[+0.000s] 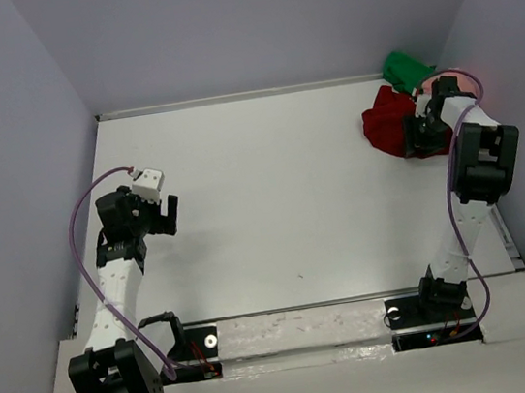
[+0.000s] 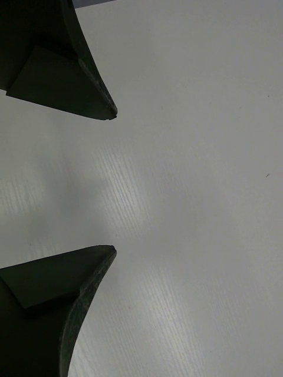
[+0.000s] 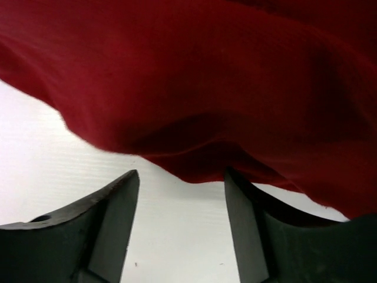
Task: Fold and stack the t-shirts
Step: Grab crumpled tshirt from the corner of the board with the right arm
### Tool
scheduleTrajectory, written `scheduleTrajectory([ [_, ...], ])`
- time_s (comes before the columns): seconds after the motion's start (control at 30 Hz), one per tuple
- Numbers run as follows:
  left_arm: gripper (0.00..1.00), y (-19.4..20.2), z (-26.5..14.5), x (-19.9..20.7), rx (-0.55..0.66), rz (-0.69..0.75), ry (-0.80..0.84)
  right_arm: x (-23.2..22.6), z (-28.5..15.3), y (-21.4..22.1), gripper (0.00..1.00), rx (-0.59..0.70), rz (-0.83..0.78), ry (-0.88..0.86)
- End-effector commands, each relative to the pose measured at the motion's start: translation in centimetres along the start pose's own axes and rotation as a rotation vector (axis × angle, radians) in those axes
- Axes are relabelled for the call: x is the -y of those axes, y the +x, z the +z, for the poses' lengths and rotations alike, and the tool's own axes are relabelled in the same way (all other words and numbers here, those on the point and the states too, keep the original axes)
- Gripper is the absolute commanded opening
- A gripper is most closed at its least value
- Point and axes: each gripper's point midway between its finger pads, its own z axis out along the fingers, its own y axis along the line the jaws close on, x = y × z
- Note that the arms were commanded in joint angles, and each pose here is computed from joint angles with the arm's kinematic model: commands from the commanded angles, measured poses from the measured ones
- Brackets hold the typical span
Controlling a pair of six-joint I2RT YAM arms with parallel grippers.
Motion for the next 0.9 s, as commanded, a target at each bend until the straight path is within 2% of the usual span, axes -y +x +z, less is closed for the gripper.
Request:
scheduleTrajectory([
  [0.0, 0.99, -1.8, -0.1, -0.4, 0.04, 0.027, 0.004, 1.5, 0.0, -1.5, 0.63, 0.022, -0.029, 0.077],
  [0.07, 0.99, -1.7, -0.1, -0.3, 0.034, 0.029, 0.012, 2.2, 0.2, -2.1, 0.61, 0.035, -0.032, 0.113],
  [0.17, 0.99, -1.7, -0.2, -0.3, 0.032, 0.032, 0.013, 2.4, 1.1, -1.8, 0.5, 0.005, -0.035, 0.111],
  [0.2, 0.99, -1.7, -0.2, -0.4, 0.032, 0.031, 0.011, 2.5, 1.1, -1.9, 0.39, 0.004, -0.036, 0.111],
  [0.3, 0.99, -1.9, -0.4, -0.3, 0.04, 0.035, 0.009, 2.3, 1.0, -1.6, 0.22, -0.015, -0.036, 0.102],
  [0.33, 0.99, -1.8, -0.4, -0.3, 0.041, 0.038, 0.012, 2.2, 0.9, -1.5, 0.12, -0.015, -0.036, 0.095],
  [0.4, 0.99, -1.9, -0.4, -0.2, 0.042, 0.036, 0.015, 1.5, 0.0, -1.5, 0.0, -0.015, -0.043, 0.067],
  [0.57, 0.99, -2.0, -0.5, -0.2, 0.042, 0.039, 0.02, -1.7, -3.1, -1.0, 0.0, -0.015, -0.129, 0.004],
  [0.63, 0.99, -2.1, -0.5, -0.1, 0.047, 0.041, 0.02, -3.3, -5.6, -0.9, 0.0, -0.001, -0.166, -0.021],
  [0.87, 0.99, -2.6, -1.0, -0.2, 0.066, 0.053, 0.01, -14.1, -14.7, 0.3, 0.0, 0.076, -0.438, -0.157],
])
